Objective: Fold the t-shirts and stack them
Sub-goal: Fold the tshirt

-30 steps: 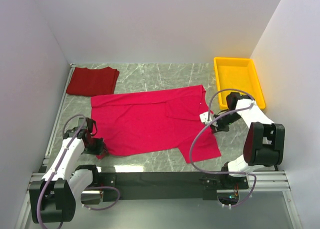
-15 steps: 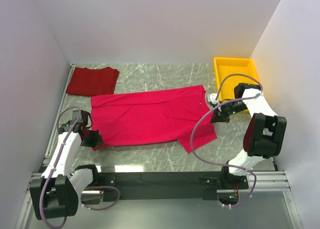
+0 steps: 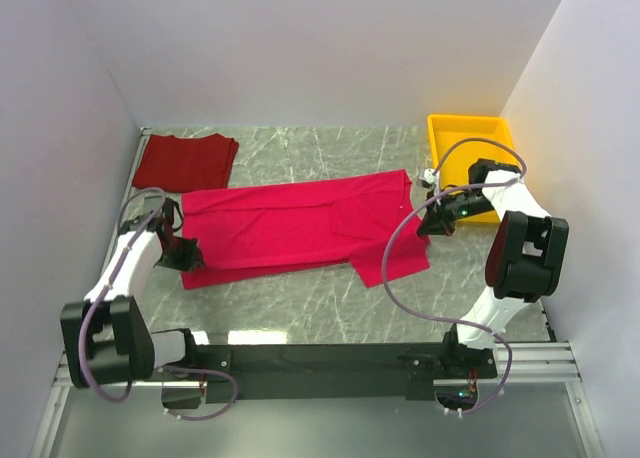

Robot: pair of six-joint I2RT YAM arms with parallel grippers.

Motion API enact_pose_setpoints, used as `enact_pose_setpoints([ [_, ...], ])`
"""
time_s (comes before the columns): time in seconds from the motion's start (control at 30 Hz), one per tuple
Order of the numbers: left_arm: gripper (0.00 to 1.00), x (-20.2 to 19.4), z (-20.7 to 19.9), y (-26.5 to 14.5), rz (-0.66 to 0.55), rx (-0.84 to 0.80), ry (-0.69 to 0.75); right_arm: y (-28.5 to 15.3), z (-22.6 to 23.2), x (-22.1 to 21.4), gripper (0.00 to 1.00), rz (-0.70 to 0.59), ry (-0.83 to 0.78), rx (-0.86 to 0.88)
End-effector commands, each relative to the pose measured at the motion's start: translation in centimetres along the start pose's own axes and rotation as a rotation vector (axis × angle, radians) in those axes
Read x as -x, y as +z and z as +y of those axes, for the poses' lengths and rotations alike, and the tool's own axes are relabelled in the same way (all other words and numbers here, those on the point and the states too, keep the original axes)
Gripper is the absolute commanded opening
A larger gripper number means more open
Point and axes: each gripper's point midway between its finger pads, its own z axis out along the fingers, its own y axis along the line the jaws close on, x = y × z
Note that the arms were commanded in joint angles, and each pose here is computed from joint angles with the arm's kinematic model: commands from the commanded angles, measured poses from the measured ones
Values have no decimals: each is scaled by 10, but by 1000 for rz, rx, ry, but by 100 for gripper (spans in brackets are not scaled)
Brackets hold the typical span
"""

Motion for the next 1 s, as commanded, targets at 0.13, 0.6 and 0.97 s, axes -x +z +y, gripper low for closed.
enact_pose_setpoints([
  [0.13, 0, 17, -49, 7, -18, -76, 116, -4, -30, 3, 0, -27, 110, -138],
  [0.6, 0, 28, -84, 19, -10, -80, 199, -4, -38, -19, 0, 16, 197, -204],
  [0.97, 0, 28, -93, 29, 5, -76, 217, -4, -45, -22, 0, 15, 237, -243],
])
